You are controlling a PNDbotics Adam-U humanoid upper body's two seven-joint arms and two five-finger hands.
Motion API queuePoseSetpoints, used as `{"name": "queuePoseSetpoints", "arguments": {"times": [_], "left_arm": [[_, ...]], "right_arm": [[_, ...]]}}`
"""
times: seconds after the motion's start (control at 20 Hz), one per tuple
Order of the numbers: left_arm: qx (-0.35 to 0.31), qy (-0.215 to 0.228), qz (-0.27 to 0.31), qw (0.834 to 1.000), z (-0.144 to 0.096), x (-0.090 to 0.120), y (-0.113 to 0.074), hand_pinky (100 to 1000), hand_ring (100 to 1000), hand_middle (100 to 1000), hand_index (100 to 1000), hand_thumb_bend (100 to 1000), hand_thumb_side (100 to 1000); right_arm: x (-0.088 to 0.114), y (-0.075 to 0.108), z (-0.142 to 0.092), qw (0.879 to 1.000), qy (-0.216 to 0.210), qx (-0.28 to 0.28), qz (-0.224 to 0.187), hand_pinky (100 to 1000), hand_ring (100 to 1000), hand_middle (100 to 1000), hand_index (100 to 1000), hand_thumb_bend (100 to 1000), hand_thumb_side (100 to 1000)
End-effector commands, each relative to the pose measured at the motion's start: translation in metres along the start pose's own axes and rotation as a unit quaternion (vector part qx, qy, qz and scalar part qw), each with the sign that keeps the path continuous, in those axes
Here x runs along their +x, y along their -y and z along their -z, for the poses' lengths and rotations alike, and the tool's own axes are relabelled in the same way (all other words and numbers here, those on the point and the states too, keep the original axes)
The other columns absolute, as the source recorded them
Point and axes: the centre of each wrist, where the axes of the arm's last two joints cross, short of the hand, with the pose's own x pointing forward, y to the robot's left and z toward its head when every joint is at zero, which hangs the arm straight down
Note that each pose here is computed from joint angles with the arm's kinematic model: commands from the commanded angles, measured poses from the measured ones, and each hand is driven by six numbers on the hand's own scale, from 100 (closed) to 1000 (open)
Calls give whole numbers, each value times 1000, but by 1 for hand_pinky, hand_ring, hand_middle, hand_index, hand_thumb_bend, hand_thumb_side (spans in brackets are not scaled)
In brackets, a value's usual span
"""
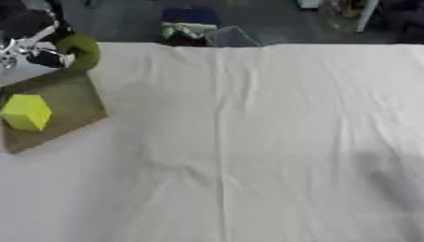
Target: Pick up objects on the table and place them in the box.
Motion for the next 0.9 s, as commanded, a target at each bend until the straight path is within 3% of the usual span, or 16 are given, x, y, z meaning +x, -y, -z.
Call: {"name": "queuePoseSetpoints", "arguments": {"times": [0.05,0.2,0.25,0.3,0.35,0.45,0.55,0.65,0.9], "left_arm": [[-46,7,57,997,-13,-13,-3,572,492,529,621,100,119],[-95,13,67,993,-21,-15,22,632,595,664,721,187,118],[-110,13,67,992,-25,-16,29,683,672,758,806,332,187],[-120,13,68,990,-28,-17,34,699,695,783,832,385,287],[-121,12,66,990,-32,-18,36,729,735,829,878,492,482],[-97,7,60,994,-39,-19,32,768,770,882,918,653,700],[-57,5,53,997,-46,-17,24,791,788,910,933,676,774],[-8,1,36,999,-53,-14,11,800,790,916,934,654,792],[121,-5,-31,992,-70,-3,-18,785,753,873,913,514,755]], "right_arm": [[-2,15,3,1000,4,-12,-17,734,989,596,892,269,296],[-6,15,0,1000,-3,-10,-19,734,989,596,892,267,296],[-8,15,-1,1000,-6,-9,-20,735,990,596,892,267,296],[-9,15,-2,1000,-8,-8,-21,735,990,596,892,266,296],[-11,16,-2,1000,-10,-9,-22,735,990,596,892,266,295],[-13,17,-3,1000,-13,-9,-23,735,990,595,893,265,295],[-15,18,-5,1000,-16,-9,-24,735,990,595,892,265,295],[-17,18,-6,999,-19,-10,-24,735,991,595,892,264,294],[-21,21,-9,999,-26,-14,-25,735,991,595,892,262,294]]}}
